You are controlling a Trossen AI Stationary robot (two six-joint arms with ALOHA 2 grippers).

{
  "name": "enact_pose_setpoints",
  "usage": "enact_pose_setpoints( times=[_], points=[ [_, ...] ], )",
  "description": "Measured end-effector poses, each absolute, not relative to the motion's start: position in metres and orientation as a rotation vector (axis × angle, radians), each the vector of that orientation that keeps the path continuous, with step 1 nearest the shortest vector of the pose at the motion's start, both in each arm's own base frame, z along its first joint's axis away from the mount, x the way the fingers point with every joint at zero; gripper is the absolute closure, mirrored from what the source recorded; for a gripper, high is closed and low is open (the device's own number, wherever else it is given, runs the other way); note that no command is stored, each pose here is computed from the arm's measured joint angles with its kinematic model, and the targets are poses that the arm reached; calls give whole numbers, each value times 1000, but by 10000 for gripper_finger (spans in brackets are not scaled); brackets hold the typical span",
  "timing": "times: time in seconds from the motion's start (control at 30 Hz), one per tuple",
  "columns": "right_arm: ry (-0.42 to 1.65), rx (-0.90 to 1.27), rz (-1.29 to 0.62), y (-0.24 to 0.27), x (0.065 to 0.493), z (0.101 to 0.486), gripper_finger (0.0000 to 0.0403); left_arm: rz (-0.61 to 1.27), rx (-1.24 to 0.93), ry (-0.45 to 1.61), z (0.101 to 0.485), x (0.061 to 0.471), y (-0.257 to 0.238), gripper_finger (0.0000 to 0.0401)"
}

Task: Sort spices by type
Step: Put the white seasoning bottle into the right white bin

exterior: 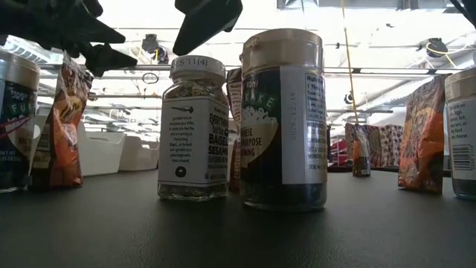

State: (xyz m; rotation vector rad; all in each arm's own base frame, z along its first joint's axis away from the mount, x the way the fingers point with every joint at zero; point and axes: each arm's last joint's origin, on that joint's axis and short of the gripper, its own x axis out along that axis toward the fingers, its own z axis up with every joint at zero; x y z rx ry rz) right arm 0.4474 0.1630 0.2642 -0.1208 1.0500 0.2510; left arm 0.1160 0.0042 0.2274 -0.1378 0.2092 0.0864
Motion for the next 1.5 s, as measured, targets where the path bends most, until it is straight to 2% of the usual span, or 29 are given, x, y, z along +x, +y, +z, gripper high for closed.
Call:
enact_pose_setpoints(
  times=[0.2,0.53,0.87,1.07,1.5],
  points=[
    [1050,-128,254,163,448,262,99,86,-138,210,227,116,4,74],
    [1095,-150,252,162,446,234,99,87,-138,212,227,116,4,74],
    [1096,-132,235,158,447,228,100,87,-138,212,227,116,4,74],
    [1100,-125,227,155,448,228,131,87,-140,212,227,116,4,74],
    [1106,-100,244,155,448,228,236,86,-140,212,227,116,4,74]
  ],
)
